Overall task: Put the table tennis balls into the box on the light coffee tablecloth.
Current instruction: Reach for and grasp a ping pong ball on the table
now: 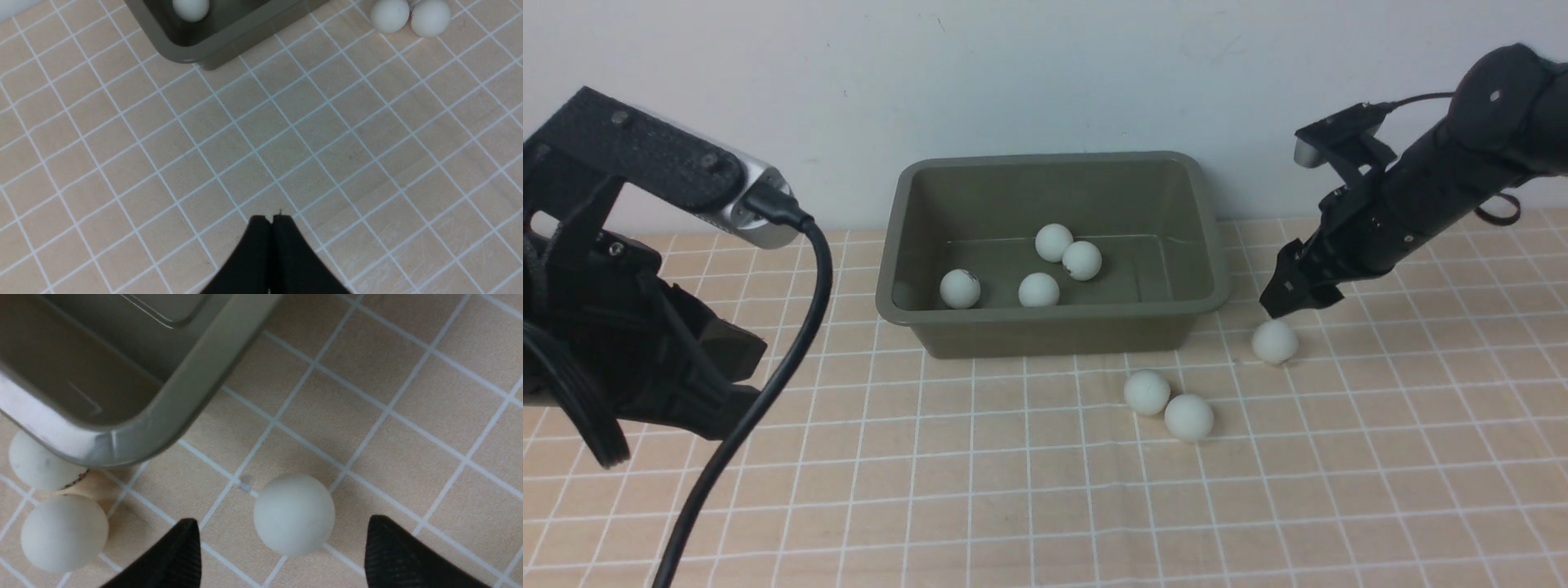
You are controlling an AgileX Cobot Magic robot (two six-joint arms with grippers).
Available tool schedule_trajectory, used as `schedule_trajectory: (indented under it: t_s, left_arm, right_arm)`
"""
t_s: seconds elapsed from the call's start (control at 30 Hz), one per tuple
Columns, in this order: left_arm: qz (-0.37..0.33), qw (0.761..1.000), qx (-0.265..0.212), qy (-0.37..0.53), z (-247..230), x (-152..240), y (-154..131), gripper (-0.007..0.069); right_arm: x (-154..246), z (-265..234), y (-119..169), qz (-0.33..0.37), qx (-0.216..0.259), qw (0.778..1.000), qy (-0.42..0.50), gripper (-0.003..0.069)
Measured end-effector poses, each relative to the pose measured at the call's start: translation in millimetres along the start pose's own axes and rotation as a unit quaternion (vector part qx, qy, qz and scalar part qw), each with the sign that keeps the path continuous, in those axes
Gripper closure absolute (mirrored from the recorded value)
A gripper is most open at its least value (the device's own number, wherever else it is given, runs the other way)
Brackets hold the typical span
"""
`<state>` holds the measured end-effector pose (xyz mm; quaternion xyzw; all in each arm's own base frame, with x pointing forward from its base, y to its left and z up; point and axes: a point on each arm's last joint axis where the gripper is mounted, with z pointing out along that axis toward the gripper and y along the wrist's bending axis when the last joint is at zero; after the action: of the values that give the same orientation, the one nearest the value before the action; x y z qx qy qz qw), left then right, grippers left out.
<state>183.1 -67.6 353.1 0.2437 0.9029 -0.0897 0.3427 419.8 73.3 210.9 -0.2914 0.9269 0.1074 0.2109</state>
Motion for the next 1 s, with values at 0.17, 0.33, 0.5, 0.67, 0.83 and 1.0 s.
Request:
schedule_trajectory:
  t_s: [0.17, 0.33, 0.5, 0.67, 0.83, 1.0]
  left_arm:
    - [-0.003, 1.000, 0.004, -0.001, 0.0, -0.3, -0.8, 0.0694]
    - [-0.009, 1.000, 0.011, -0.004, 0.0, -0.7, -2.1, 0.0694]
    - [-0.012, 1.000, 0.016, -0.005, 0.0, -0.9, -2.9, 0.0694]
    - [-0.013, 1.000, 0.017, -0.005, -0.1, -1.0, -3.0, 0.0694]
    - [-0.013, 1.000, 0.017, -0.005, -0.1, -1.0, -3.0, 0.0694]
    - [-0.013, 1.000, 0.017, -0.005, -0.1, -1.0, -3.0, 0.0694]
  right_arm:
    - [3.5, 14.0, -4.1, -0.004, 0.001, 1.000, 0.011, 0.0188]
    - [7.4, 30.1, -7.8, -0.007, -0.001, 1.000, 0.018, 0.0189]
    - [10.6, 42.7, -9.5, -0.003, -0.008, 1.000, 0.022, 0.0189]
    - [12.3, 52.6, -10.2, 0.000, -0.017, 1.000, 0.022, 0.0190]
    - [14.5, 58.8, -11.5, 0.007, -0.017, 0.999, 0.026, 0.0263]
    - [-1.6, 30.6, -13.6, -0.010, 0.007, 1.000, 0.018, 0.0307]
